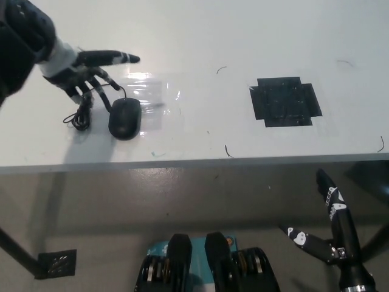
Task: The robot uses left hand to click on the left button of the black mouse, which is placed on the left area of the table
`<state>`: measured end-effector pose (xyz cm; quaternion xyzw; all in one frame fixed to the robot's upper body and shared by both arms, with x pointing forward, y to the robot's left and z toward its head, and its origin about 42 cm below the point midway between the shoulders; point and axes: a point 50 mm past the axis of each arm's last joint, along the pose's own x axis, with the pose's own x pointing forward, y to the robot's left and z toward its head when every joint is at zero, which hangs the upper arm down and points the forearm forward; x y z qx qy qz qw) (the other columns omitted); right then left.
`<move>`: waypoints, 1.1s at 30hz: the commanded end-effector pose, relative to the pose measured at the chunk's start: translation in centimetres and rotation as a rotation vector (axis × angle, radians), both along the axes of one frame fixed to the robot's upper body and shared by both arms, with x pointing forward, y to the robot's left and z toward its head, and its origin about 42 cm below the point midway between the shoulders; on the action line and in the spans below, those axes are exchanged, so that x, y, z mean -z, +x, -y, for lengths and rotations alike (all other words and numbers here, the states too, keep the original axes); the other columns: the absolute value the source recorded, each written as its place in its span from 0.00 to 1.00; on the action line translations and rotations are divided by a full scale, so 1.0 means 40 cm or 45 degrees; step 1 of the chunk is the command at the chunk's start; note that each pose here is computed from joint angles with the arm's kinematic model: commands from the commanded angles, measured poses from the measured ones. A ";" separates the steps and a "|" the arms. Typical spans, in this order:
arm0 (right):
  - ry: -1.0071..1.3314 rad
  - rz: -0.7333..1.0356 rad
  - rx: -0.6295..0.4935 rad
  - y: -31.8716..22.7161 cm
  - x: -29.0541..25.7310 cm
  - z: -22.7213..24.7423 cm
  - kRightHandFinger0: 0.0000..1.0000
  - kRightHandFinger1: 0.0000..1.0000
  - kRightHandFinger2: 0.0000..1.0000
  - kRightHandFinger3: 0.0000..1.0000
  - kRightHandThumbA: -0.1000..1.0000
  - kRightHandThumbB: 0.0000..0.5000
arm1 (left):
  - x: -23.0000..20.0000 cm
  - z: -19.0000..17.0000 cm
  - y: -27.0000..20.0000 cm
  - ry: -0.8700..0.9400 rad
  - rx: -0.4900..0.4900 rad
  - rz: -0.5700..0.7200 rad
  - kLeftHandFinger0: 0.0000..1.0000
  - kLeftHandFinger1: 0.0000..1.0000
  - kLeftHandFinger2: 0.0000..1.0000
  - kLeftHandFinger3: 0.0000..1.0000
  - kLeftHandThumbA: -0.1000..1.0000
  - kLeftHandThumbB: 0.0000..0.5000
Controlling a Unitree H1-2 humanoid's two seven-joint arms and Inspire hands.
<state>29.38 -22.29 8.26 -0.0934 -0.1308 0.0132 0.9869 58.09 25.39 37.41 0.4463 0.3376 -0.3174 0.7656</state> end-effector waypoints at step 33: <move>-0.001 0.054 -0.012 -0.005 -0.033 0.010 1.00 1.00 1.00 1.00 0.95 0.22 | -0.215 -0.009 0.023 0.217 0.040 0.197 0.00 0.00 0.29 1.00 1.00 0.95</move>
